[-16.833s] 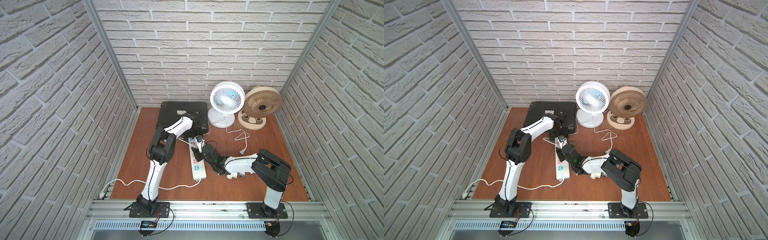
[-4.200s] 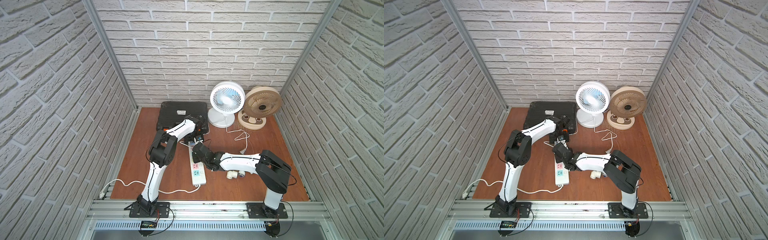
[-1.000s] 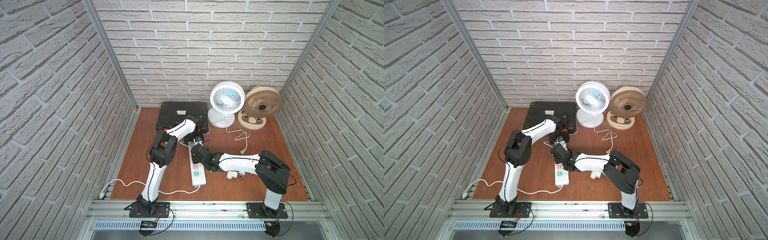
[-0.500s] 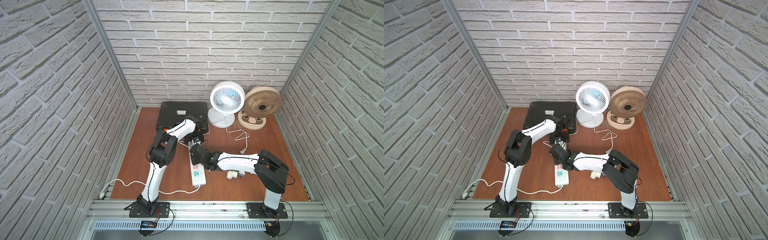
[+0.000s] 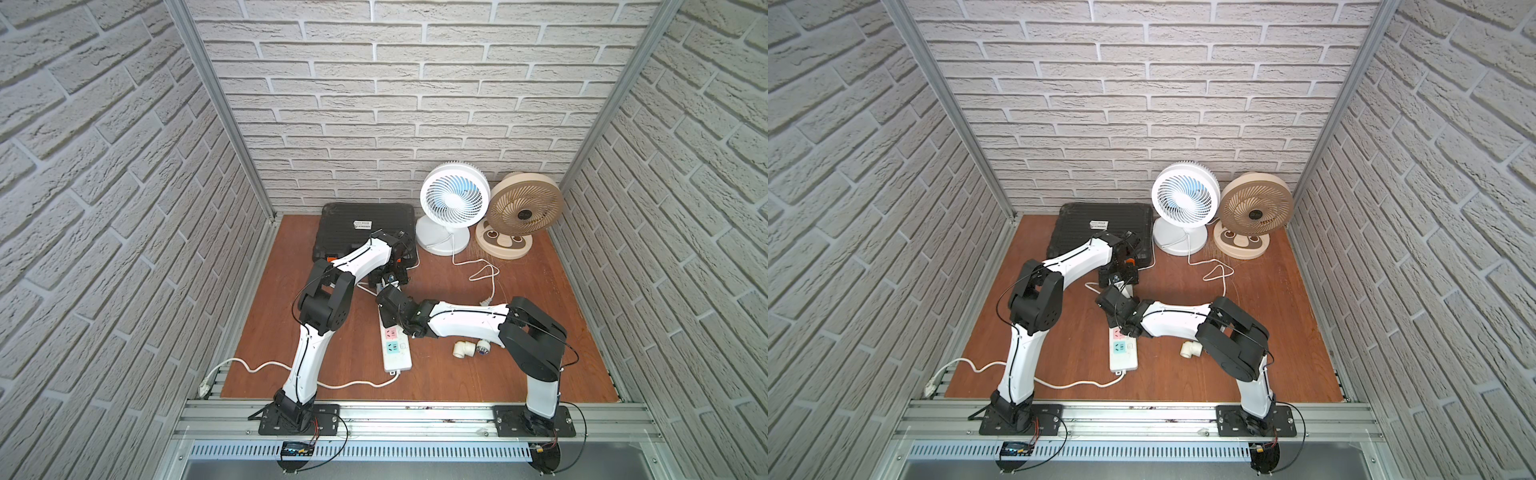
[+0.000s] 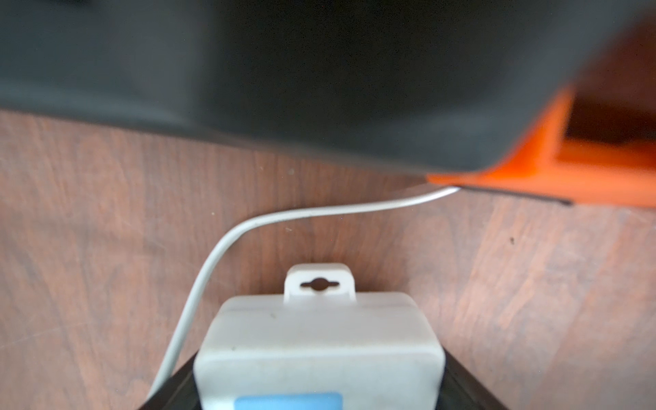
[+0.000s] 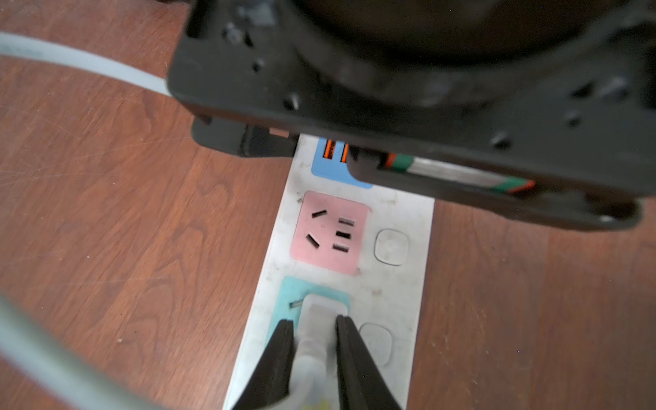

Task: Unplug the desk fan from the power strip
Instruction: Remove the plug from the socket.

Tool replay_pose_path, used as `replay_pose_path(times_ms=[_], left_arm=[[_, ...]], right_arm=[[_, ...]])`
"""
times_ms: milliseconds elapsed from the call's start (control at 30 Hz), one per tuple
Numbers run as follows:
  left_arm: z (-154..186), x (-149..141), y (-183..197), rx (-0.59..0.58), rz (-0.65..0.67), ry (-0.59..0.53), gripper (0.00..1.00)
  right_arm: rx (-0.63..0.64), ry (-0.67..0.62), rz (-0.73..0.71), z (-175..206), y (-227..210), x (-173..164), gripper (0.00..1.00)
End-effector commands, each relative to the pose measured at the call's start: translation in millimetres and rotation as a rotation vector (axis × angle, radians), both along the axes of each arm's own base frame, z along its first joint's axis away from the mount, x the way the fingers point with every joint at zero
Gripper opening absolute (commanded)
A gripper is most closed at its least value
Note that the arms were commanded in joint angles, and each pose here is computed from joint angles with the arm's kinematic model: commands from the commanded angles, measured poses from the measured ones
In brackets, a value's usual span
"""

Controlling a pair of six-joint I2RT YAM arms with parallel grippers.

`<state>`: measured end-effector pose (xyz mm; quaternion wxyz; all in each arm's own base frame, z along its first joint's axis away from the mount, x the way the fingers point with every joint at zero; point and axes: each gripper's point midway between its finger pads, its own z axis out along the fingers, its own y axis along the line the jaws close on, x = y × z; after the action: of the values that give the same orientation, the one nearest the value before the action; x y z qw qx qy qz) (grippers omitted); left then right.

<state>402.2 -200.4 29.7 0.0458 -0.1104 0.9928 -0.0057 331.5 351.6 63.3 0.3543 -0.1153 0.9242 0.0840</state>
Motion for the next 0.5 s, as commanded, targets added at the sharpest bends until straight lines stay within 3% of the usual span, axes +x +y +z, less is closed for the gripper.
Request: replay_pose_path(times_ms=[0, 467], left_arm=[[-37, -71, 10, 0.047, 0.006, 0.324, 0.0], [-34, -70, 10, 0.048, 0.006, 0.323, 0.0]], right_arm=[[0.008, -0.025, -0.016, 10, 1, 9, 0.18], [0.006, -0.028, -0.01, 11, 15, 9, 0.03]])
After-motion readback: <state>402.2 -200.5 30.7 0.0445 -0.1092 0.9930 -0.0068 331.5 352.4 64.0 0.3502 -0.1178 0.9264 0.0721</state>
